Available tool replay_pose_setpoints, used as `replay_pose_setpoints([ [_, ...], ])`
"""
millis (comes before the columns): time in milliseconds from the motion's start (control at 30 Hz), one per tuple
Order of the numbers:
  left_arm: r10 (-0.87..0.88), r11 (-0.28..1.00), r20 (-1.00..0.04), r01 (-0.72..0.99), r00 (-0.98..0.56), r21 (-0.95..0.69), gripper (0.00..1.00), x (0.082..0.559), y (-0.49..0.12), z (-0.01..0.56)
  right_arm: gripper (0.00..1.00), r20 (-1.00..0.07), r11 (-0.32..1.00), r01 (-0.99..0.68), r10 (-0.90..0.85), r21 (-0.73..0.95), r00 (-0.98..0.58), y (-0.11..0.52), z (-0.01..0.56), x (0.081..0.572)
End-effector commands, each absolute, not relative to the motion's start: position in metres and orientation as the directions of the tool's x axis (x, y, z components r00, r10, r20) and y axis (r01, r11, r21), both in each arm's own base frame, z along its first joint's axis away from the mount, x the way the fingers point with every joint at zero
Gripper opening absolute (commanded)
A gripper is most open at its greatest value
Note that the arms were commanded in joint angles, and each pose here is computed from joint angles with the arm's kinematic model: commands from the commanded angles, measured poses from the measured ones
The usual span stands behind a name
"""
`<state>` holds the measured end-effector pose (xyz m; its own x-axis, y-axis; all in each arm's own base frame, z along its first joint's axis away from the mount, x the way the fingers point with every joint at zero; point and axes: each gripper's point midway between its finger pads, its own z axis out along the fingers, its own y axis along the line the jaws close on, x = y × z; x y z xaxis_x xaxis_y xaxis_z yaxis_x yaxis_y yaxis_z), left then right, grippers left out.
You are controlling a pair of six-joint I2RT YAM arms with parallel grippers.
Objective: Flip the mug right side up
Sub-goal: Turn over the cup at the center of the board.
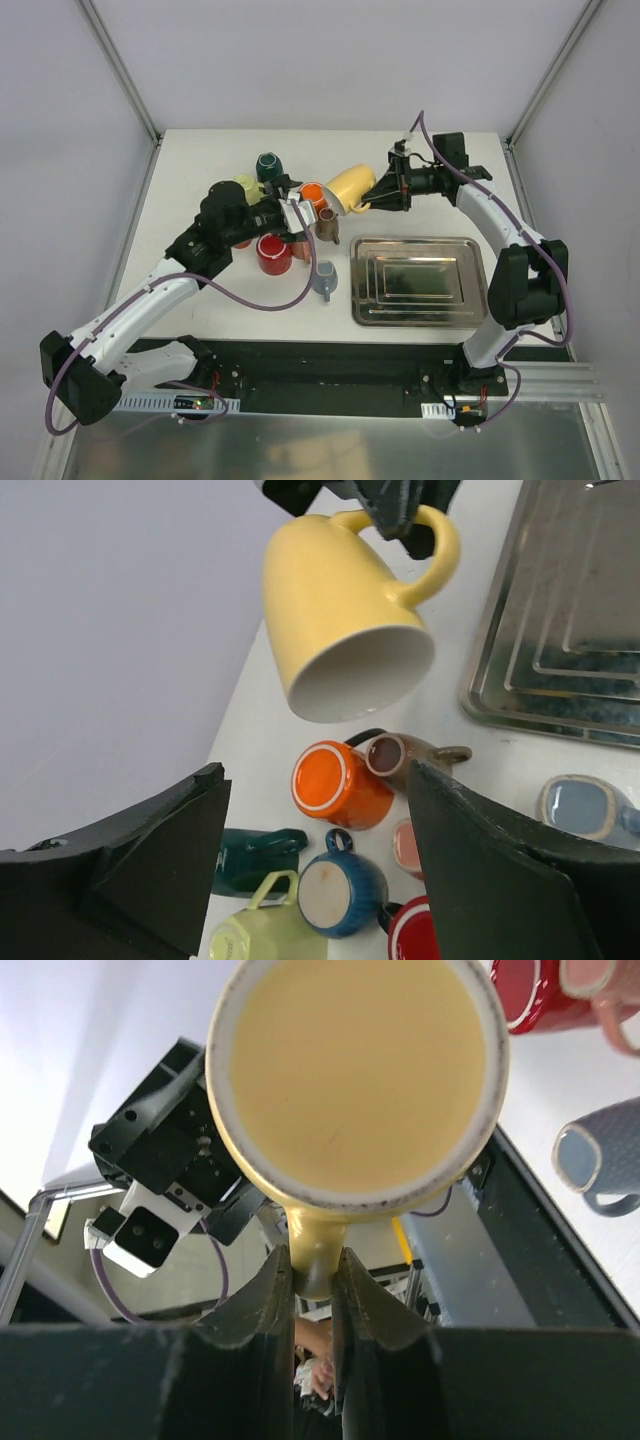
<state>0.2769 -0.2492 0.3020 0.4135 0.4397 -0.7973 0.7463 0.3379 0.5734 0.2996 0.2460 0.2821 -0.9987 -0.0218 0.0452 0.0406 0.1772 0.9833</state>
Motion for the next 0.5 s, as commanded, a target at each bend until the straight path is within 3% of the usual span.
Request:
replay_pose_setpoints([
  [0,0.383,0.420,-0.792,0.674,0.475,0.607,0.72,0.295,-0.264,0.335,0.00,-0.084,0.029,-0.090,-0.156,0.996,-0.984,0.242,0.344,0.255],
  [200,0.386,0.403,-0.786,0.679,0.483,0.614,0.66,0.302,-0.282,0.329,0.00,-0.063,0.009,-0.067,-0.222,0.998,-0.973,0.248,0.348,0.234],
  [333,0.389,0.393,-0.780,0.678,0.490,0.621,0.55,0.307,-0.293,0.326,0.00,-0.018,0.002,-0.019,-0.279,1.000,-0.960,0.252,0.343,0.221],
  [467,0.362,0.400,-0.801,0.696,0.477,0.596,0.25,0.306,-0.302,0.335,0.00,0.011,0.019,0.006,-0.260,1.000,-0.966,0.252,0.334,0.221],
])
